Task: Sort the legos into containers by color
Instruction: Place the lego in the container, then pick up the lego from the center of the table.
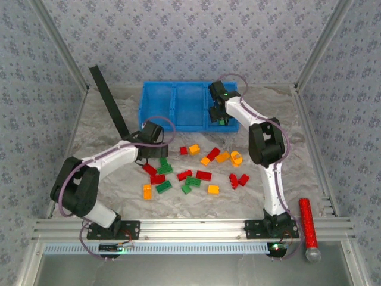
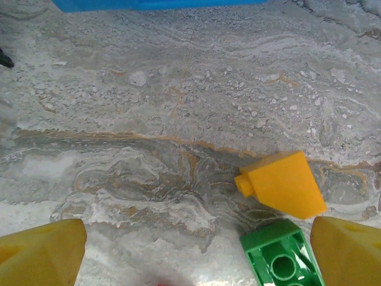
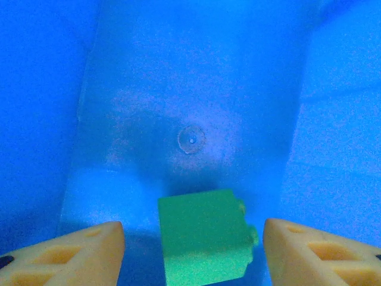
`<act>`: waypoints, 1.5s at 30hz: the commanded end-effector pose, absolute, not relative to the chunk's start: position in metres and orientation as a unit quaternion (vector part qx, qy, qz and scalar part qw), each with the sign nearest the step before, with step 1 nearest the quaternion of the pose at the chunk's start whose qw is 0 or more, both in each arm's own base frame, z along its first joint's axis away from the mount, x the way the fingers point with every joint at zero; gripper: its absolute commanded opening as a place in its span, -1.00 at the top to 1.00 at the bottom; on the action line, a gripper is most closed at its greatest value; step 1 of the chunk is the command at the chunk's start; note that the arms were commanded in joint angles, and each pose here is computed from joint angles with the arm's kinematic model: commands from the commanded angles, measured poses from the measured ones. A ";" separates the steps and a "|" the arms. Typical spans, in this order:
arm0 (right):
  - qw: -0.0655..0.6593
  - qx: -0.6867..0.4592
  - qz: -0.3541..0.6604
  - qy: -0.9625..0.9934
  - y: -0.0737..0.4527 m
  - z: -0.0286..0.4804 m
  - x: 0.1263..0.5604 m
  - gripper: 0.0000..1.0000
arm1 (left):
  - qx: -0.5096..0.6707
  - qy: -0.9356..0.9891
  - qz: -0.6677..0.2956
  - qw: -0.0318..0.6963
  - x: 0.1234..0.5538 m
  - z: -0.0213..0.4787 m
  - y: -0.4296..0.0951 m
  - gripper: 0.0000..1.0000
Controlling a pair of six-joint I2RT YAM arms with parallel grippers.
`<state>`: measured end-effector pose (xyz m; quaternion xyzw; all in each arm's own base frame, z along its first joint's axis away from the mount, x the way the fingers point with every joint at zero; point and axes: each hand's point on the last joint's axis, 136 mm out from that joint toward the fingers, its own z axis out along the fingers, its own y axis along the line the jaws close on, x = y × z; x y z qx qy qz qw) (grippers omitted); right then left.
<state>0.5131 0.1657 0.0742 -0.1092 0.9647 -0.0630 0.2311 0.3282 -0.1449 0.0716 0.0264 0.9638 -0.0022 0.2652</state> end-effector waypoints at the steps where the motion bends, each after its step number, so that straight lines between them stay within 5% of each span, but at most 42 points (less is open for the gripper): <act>1: 0.244 -0.115 -0.047 0.962 0.172 0.103 0.506 -0.29 | 0.015 0.959 -0.023 0.283 0.344 0.078 -0.160 -0.91; 14: 0.265 -0.102 -0.035 0.958 0.169 0.146 0.486 0.03 | 0.021 0.967 -0.034 0.250 0.363 0.043 -0.189 -0.57; 25: 0.293 -0.096 -0.013 0.951 0.166 0.187 0.436 -0.02 | 0.008 0.975 -0.029 0.222 0.357 0.013 -0.189 -0.09; 31: 0.293 -0.111 0.003 0.950 0.179 0.194 0.392 -0.11 | 0.010 0.974 -0.038 0.225 0.363 0.010 -0.195 0.34; 36: 0.287 -0.122 0.038 0.949 0.200 0.189 0.354 -0.17 | 0.013 0.969 -0.045 0.241 0.368 0.029 -0.197 0.56; 45: 0.276 -0.160 0.114 0.941 0.258 0.165 0.312 -0.27 | 0.016 0.940 -0.054 0.336 0.394 0.135 -0.186 0.63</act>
